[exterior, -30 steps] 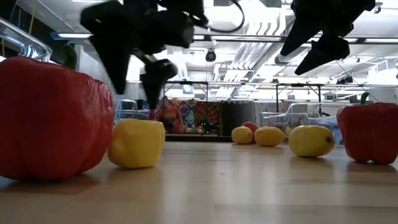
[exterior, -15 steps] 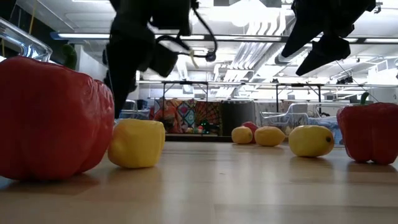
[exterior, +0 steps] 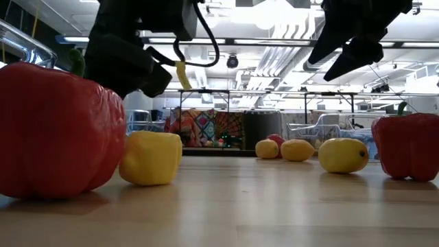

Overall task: Sort produce into baskets
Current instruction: Put the lemon into the bottom left transparent bin

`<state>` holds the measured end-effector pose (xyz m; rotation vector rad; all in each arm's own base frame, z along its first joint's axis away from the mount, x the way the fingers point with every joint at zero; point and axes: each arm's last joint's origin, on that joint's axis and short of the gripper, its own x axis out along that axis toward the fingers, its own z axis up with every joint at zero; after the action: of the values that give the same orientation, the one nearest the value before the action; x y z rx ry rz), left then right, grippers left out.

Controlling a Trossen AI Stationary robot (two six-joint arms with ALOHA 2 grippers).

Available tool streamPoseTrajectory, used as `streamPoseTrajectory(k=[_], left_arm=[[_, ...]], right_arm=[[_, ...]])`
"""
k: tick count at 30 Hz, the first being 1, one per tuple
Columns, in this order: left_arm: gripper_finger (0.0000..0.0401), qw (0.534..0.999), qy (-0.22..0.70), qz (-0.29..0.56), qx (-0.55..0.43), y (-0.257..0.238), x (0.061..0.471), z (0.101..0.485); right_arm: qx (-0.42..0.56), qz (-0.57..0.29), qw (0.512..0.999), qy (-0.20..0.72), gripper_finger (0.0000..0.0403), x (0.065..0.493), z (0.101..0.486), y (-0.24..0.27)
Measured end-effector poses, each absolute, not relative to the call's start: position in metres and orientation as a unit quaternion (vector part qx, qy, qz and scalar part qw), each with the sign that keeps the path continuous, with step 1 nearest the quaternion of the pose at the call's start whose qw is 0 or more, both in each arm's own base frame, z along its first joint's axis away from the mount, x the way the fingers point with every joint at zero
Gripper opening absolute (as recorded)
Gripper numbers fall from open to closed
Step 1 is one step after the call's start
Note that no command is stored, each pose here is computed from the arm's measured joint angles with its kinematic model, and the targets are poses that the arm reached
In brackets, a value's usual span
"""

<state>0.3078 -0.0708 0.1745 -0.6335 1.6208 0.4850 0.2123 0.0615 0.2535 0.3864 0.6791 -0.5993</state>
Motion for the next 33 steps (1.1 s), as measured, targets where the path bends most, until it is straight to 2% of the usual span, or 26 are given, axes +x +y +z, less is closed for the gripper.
streamPoseTrajectory(k=[12,21,25,30,33], left_arm=[[0.0384,0.603,0.701,0.223,-0.308,-0.079,0.301,0.16],[0.0357,0.6,0.696,0.224,-0.325,-0.078,0.3,0.154],[0.0316,0.6,0.699,0.217,-0.323,-0.08,0.3,0.154],[0.024,0.602,0.702,0.21,-0.317,-0.08,0.299,0.154],[0.0192,0.611,0.712,0.179,-0.297,-0.073,0.301,0.155]], right_arm=[[0.173,-0.284,0.883,0.331,0.0369,0.212,0.253,0.061],[0.17,-0.287,0.883,0.331,0.0369,0.212,0.253,0.061],[0.168,-0.288,0.882,0.334,0.0369,0.211,0.253,0.061],[0.165,-0.289,0.881,0.336,0.0369,0.211,0.253,0.061],[0.163,-0.291,0.88,0.339,0.0369,0.21,0.252,0.06]])
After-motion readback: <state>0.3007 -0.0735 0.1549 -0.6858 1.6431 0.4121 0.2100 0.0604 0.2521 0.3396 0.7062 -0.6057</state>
